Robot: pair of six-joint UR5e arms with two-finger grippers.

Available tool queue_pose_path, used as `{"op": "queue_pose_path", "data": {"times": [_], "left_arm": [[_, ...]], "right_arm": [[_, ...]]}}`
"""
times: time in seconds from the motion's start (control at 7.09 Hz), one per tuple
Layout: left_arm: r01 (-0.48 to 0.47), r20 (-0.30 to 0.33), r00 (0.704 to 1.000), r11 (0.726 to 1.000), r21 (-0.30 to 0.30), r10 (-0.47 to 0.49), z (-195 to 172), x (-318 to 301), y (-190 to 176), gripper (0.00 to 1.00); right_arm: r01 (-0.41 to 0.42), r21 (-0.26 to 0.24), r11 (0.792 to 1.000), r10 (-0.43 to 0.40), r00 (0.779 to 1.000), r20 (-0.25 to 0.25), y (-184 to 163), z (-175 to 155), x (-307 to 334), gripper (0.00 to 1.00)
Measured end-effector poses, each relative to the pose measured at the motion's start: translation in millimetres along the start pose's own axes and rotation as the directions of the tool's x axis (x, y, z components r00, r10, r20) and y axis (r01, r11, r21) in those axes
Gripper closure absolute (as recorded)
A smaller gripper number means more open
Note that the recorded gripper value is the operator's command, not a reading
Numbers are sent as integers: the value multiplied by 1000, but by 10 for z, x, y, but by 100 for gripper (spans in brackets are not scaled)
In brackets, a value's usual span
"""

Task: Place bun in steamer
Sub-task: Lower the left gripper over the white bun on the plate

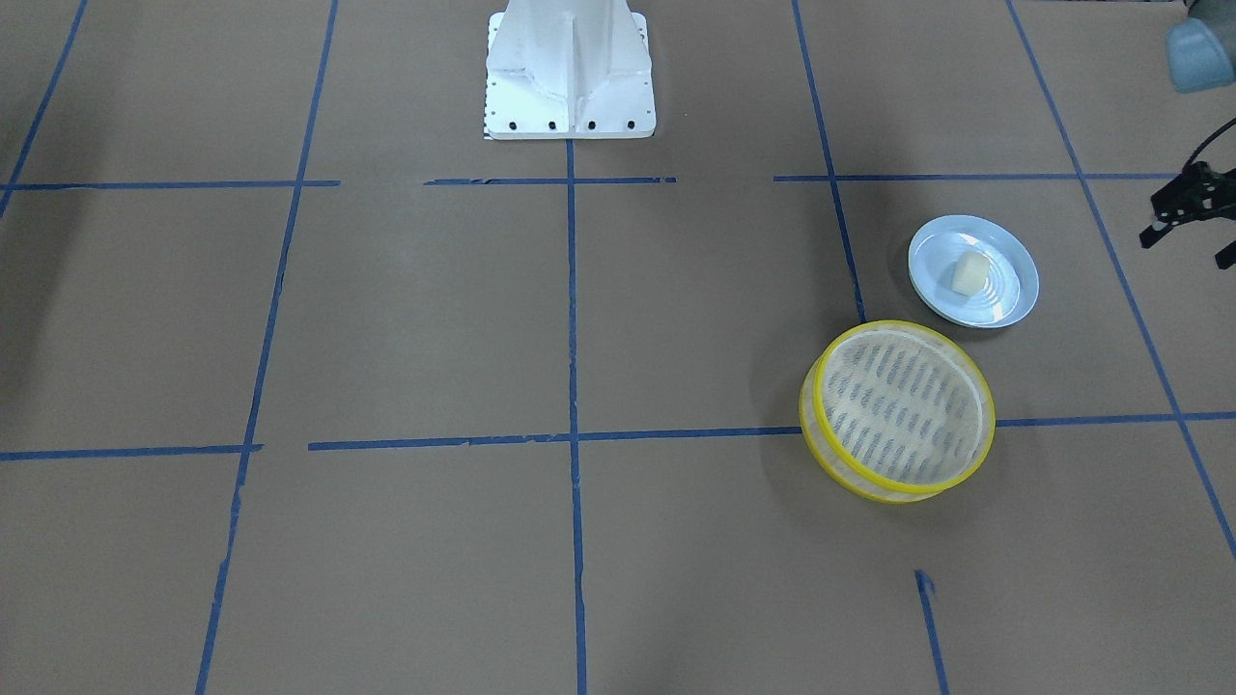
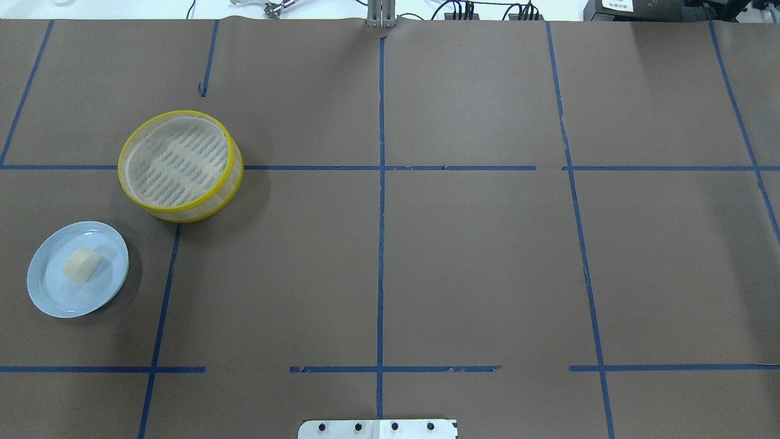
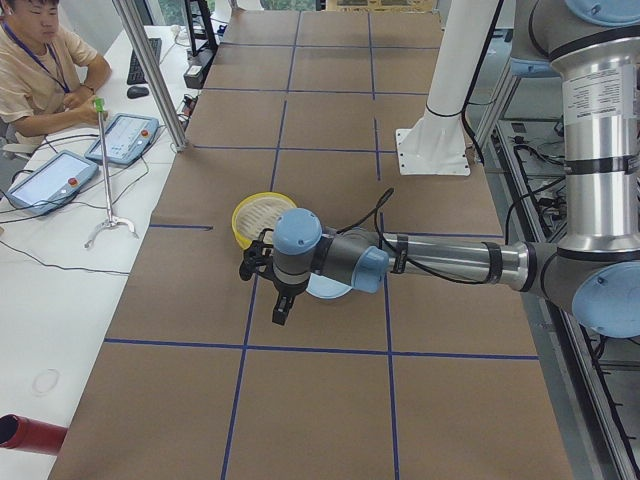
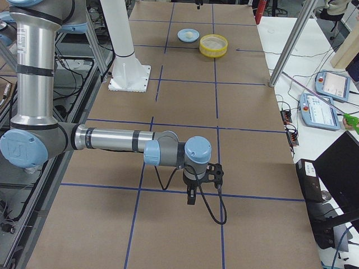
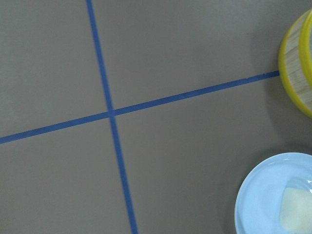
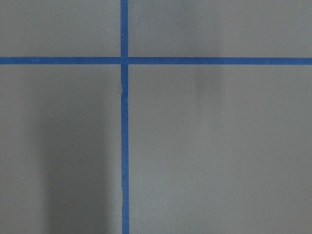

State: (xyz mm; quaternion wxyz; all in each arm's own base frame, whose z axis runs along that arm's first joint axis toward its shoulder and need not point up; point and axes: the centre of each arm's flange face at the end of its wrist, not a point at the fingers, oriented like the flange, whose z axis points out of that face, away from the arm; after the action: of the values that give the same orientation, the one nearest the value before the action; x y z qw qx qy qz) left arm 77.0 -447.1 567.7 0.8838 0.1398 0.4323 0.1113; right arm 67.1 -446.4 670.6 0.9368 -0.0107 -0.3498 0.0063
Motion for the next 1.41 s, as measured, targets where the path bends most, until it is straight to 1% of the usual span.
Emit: {"op": "queue_pose_path", "data": {"times": [0.14,0.28,0.42,0.56,0.99,1.27,1.41], "left_arm": [[-26,-6,1000,1000,11,26,254,277,49,1],[-29,-15,999,999,13,29,471,497,130,1],[-18,-13,1000,1000,-3,18,686,697,201,1],[-6,9,1000,1000,-12,6,874,859,257,1],[-3,31,1000,999,-52,5,1208,1110,399,6],[-7,37,999,996,-86,10,1388,1157,490,7],[-8,38,999,995,-98,12,1466,1167,504,10]], "right_arm": [[0,0,1000,0,1000,0,0,0,0,0],[1,1,1000,-1,1000,0,-2,-2,-1,0],[2,2,1000,-2,1000,0,-2,-2,-2,0],[2,3,1000,-2,1000,0,-3,-3,-2,0],[3,3,1000,-3,1000,0,-3,-3,-3,0],[3,3,1000,-3,1000,0,-3,-3,-3,0],[3,3,1000,-3,1000,0,-3,-3,-3,0]]}}
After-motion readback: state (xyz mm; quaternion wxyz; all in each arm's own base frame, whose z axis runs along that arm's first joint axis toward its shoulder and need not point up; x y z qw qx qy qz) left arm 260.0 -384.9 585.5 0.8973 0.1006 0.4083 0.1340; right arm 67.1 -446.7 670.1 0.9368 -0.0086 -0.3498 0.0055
